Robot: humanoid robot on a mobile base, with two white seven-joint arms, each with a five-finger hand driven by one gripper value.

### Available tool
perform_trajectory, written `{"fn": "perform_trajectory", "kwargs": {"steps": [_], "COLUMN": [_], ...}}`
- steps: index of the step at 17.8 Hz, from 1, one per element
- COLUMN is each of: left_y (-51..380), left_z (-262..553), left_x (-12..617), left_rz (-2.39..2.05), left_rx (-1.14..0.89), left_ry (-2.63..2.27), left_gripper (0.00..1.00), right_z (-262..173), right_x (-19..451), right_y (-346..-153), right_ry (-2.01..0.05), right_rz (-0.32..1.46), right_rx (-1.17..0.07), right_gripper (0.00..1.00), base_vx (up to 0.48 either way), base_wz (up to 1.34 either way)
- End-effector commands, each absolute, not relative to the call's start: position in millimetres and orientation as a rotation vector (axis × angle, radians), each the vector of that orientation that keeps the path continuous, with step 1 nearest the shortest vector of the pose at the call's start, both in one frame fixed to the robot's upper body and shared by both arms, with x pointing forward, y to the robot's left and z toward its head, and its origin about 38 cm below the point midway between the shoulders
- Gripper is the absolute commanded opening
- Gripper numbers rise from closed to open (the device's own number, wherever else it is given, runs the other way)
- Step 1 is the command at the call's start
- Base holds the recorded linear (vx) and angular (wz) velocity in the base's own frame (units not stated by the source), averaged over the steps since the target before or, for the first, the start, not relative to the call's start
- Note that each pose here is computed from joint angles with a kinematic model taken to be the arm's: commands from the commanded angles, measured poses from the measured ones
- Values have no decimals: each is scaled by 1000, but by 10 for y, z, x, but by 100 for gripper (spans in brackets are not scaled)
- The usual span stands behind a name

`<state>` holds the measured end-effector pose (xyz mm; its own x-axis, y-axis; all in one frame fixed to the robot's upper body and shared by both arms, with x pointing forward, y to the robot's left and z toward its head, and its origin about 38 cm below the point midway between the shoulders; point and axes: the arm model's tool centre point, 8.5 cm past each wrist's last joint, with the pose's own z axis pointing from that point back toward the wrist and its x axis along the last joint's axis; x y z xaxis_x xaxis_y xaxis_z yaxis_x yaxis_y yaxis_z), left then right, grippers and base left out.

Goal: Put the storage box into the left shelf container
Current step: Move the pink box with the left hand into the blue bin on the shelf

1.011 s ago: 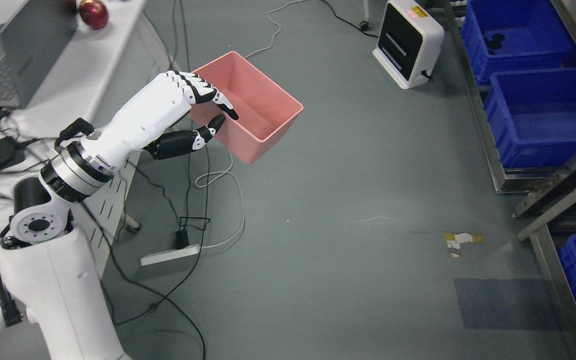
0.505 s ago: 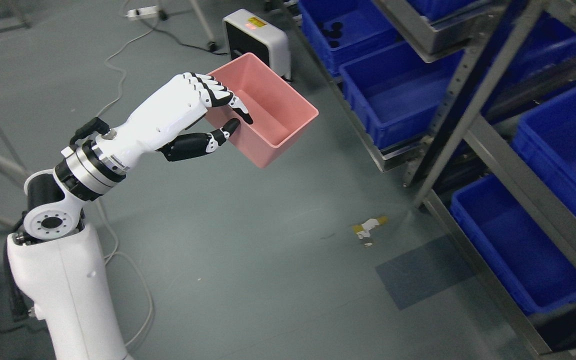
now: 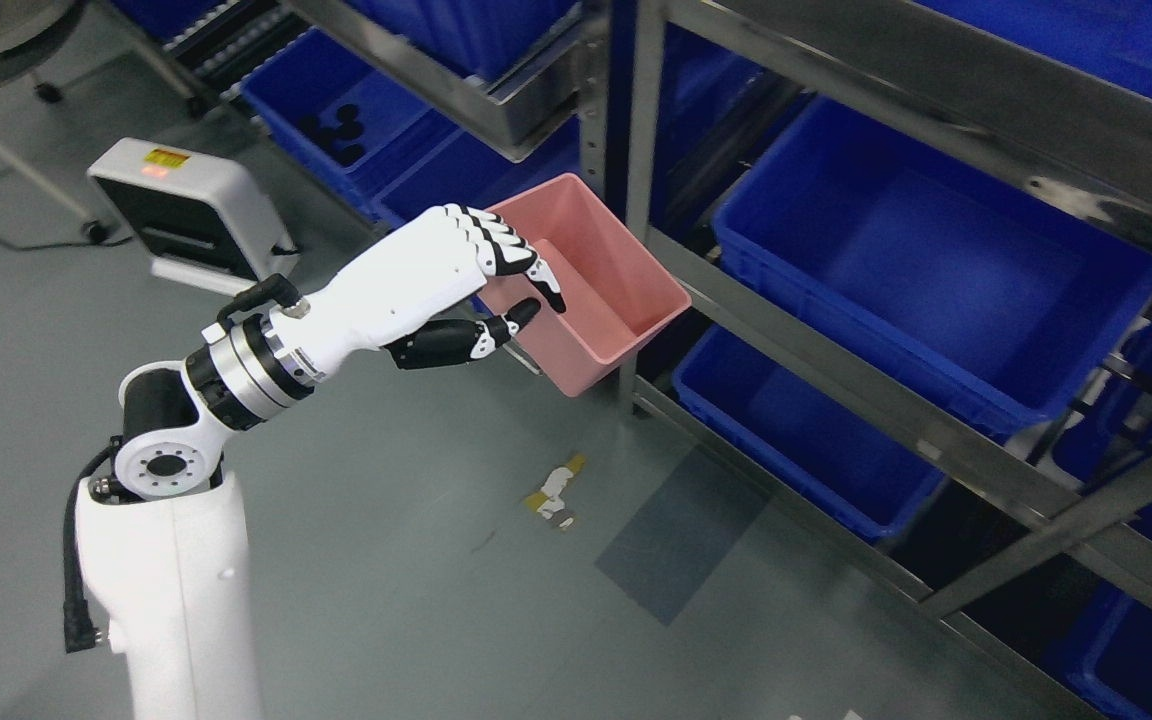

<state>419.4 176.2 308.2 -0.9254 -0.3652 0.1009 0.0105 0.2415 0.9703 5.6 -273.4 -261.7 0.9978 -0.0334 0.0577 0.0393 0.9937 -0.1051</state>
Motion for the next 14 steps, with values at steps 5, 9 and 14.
{"fn": "perform_trajectory", "kwargs": {"steps": [5,9,14], "left_y": [1258,1227,1593], "left_z": [2706,2687,2314], "left_x": [4083,4078,4250], "left_rz": [-1940,-1943,-1794], "left_rx": [167,169,220], "left_ry": [-2104,-2103,-1985], "left_gripper": [1,1,1], "right_z": [-2604,-2604,-2604], "right_x": [237,237,237], "right_y": [-2848,-2848,-2848], "right_ry": [-93,-93,-93], "right_rz": [-35,-35,-35], "right_rx": [-124,-124,-124], "right_gripper": [99,99,99], "base_vx": [149,115,71], "base_wz": [-669,-463,-309]}}
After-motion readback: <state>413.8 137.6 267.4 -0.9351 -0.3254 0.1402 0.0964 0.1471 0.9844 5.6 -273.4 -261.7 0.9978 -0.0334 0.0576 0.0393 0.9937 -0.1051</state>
